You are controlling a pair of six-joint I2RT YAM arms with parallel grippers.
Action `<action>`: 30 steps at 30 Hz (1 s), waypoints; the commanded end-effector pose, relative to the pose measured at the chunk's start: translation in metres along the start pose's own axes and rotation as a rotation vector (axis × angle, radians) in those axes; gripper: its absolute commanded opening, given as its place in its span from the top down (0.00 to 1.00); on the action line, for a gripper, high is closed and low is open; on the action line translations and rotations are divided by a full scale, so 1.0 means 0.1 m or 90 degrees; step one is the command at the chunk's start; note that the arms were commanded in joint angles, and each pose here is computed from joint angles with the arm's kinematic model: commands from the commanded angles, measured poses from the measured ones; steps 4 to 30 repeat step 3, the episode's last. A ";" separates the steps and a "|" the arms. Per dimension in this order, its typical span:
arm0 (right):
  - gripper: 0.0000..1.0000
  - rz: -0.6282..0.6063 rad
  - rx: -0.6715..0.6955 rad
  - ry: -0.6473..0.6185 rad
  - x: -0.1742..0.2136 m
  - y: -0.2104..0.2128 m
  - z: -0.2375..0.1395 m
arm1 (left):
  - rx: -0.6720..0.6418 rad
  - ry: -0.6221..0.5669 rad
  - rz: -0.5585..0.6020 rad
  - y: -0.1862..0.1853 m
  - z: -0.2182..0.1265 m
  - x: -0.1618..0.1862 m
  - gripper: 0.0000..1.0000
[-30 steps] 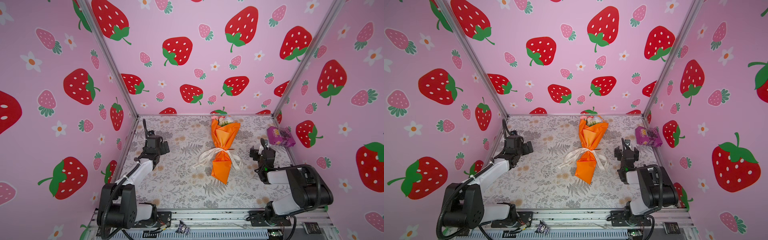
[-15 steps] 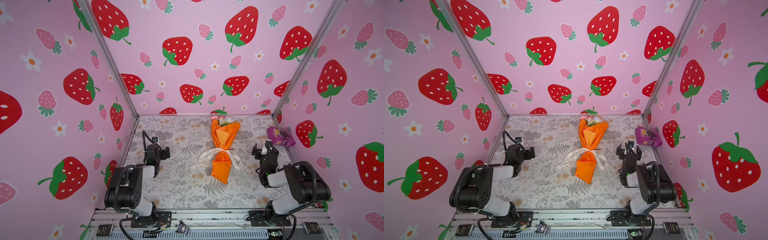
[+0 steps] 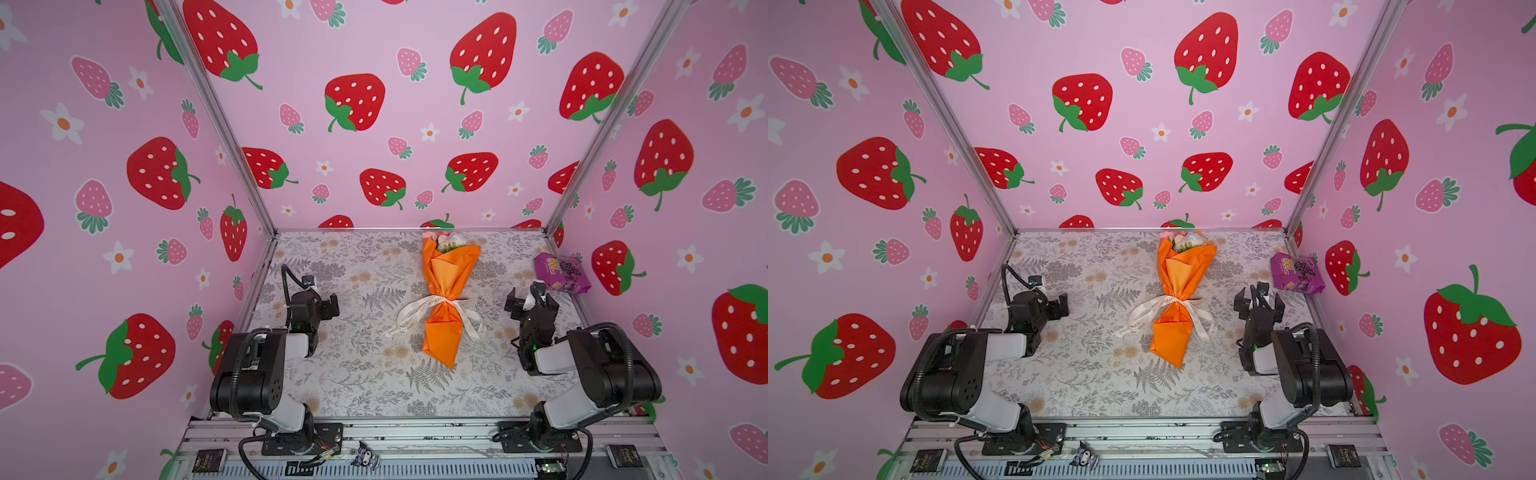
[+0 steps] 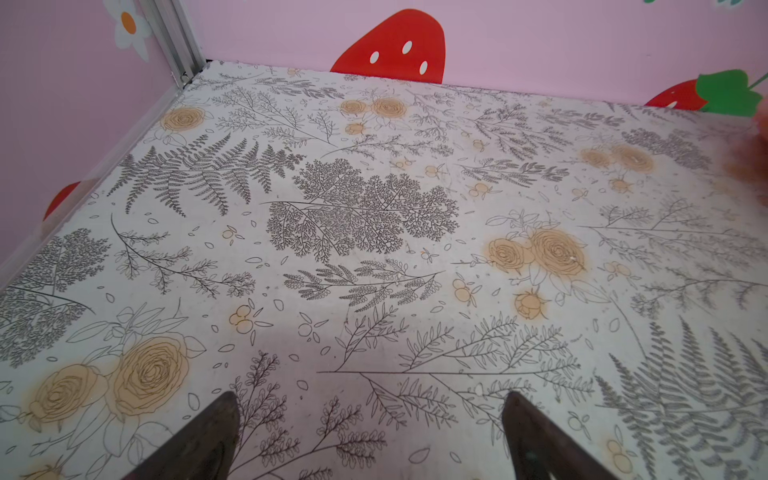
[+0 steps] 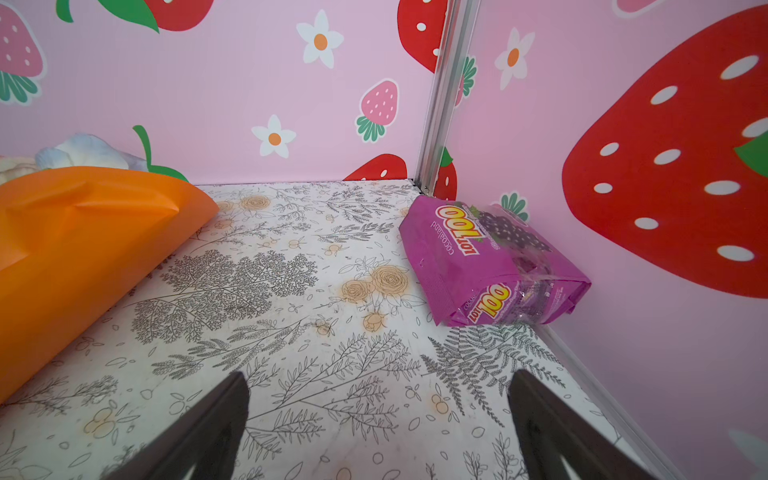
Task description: Tie the bouquet of fake flowers
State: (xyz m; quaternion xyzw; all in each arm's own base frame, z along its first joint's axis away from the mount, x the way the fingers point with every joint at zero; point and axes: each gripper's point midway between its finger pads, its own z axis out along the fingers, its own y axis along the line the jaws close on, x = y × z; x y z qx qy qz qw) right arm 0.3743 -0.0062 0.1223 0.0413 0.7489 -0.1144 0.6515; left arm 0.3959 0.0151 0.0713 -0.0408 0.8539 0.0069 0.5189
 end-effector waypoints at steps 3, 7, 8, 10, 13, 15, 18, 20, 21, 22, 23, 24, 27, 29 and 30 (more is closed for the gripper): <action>0.00 0.004 0.009 -0.005 -0.02 -0.01 0.00 | 0.005 -0.032 0.007 -0.03 0.00 -0.16 0.01; 0.00 0.004 0.009 -0.005 -0.02 -0.01 0.00 | 0.005 -0.032 0.007 -0.03 0.00 -0.16 0.01; 0.00 0.004 0.009 -0.005 -0.02 -0.01 0.00 | 0.005 -0.032 0.007 -0.03 0.00 -0.16 0.01; 0.00 0.004 0.009 -0.005 -0.02 -0.01 0.00 | 0.005 -0.032 0.007 -0.03 0.00 -0.16 0.01; 0.00 0.004 0.009 -0.005 -0.02 -0.01 0.00 | 0.005 -0.032 0.007 -0.03 0.00 -0.16 0.01; 0.00 0.004 0.009 -0.005 -0.02 -0.01 0.00 | 0.005 -0.032 0.007 -0.03 0.00 -0.16 0.01; 0.00 0.004 0.009 -0.005 -0.02 -0.01 0.00 | 0.005 -0.032 0.007 -0.03 0.00 -0.16 0.01; 0.00 0.004 0.009 -0.005 -0.02 -0.01 0.00 | 0.005 -0.032 0.007 -0.03 0.00 -0.16 0.01; 0.00 0.004 0.009 -0.005 -0.02 -0.01 0.00 | 0.005 -0.032 0.007 -0.03 0.00 -0.16 0.01; 0.00 0.004 0.009 -0.005 -0.02 -0.01 0.00 | 0.005 -0.032 0.007 -0.03 0.00 -0.16 0.01; 0.00 0.004 0.009 -0.005 -0.02 -0.01 0.00 | 0.005 -0.032 0.007 -0.03 0.00 -0.16 0.01; 0.00 0.004 0.009 -0.005 -0.02 -0.01 0.00 | 0.005 -0.032 0.007 -0.03 0.00 -0.16 0.01; 0.00 0.004 0.009 -0.005 -0.02 -0.01 0.00 | 0.005 -0.032 0.007 -0.03 0.00 -0.16 0.01; 0.00 0.004 0.009 -0.005 -0.02 -0.01 0.00 | 0.005 -0.032 0.007 -0.03 0.00 -0.16 0.01; 0.00 0.004 0.009 -0.005 -0.02 -0.01 0.00 | 0.005 -0.032 0.007 -0.03 0.00 -0.16 0.01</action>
